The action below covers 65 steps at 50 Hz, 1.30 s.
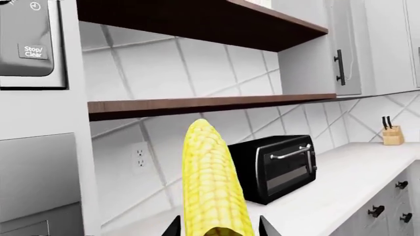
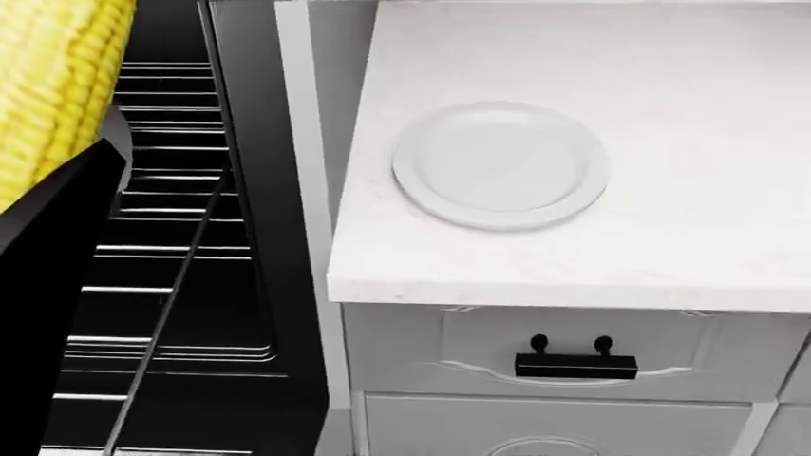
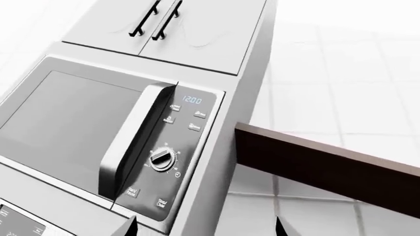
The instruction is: Pick the corn from the top rack in the oven and place it on the plate on the counter.
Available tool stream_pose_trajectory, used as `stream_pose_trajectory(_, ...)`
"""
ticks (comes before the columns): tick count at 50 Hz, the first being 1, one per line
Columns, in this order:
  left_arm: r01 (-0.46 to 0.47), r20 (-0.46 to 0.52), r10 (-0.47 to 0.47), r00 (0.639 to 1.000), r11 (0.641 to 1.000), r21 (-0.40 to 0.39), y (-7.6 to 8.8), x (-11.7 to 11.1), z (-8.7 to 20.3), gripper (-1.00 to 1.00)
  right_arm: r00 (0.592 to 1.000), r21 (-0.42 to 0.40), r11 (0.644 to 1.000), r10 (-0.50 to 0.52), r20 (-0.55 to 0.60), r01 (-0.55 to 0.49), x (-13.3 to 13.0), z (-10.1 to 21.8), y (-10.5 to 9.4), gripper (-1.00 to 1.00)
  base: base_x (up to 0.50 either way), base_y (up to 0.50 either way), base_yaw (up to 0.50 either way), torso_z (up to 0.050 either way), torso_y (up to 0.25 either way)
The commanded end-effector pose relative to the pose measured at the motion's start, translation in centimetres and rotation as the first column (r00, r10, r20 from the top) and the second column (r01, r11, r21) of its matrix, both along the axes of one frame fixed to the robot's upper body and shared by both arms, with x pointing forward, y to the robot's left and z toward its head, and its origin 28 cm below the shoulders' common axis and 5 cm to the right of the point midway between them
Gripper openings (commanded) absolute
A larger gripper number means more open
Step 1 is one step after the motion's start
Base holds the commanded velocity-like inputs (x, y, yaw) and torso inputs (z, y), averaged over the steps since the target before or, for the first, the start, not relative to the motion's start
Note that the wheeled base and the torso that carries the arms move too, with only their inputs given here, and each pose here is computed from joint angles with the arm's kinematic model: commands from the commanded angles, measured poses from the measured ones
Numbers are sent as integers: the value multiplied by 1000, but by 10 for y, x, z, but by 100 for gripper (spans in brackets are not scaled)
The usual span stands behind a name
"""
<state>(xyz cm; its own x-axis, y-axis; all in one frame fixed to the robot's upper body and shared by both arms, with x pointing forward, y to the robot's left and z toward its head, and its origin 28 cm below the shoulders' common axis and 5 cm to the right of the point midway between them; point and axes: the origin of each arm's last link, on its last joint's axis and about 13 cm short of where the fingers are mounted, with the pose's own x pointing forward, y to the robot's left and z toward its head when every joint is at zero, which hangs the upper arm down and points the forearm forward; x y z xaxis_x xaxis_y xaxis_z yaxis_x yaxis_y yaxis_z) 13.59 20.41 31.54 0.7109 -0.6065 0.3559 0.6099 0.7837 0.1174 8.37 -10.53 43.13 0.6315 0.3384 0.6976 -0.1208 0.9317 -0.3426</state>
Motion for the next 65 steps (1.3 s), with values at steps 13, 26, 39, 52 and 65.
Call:
stream_pose_trajectory(13,-1,12,2,1000,1000,-17,0,-4,4,-100,1000,-2,1000,8,-8,-8,3,-1,2,100,-66,-500,0,0,0)
stream_pose_trajectory(26,-14,35,15,999,999,-30,-2,-1,8,-100,1000,1,1000,11,-16,-11,6,-1,2,100,-47,-500,0,0,0)
stream_pose_trajectory(39,-37,63,40,997,999,-37,-1,14,18,-100,1000,5,1000,13,-26,-13,7,-3,1,100,-39,-500,0,0,1)
stream_pose_trajectory(52,-47,85,50,995,998,-33,1,21,28,-100,1000,22,999,28,-2,-28,1,3,1,100,-17,-383,0,0,0)
stream_pose_trajectory(65,-42,81,46,996,998,-45,0,20,24,-100,999,28,1000,6,-44,-5,10,-3,-1,100,112,-57,0,0,0)
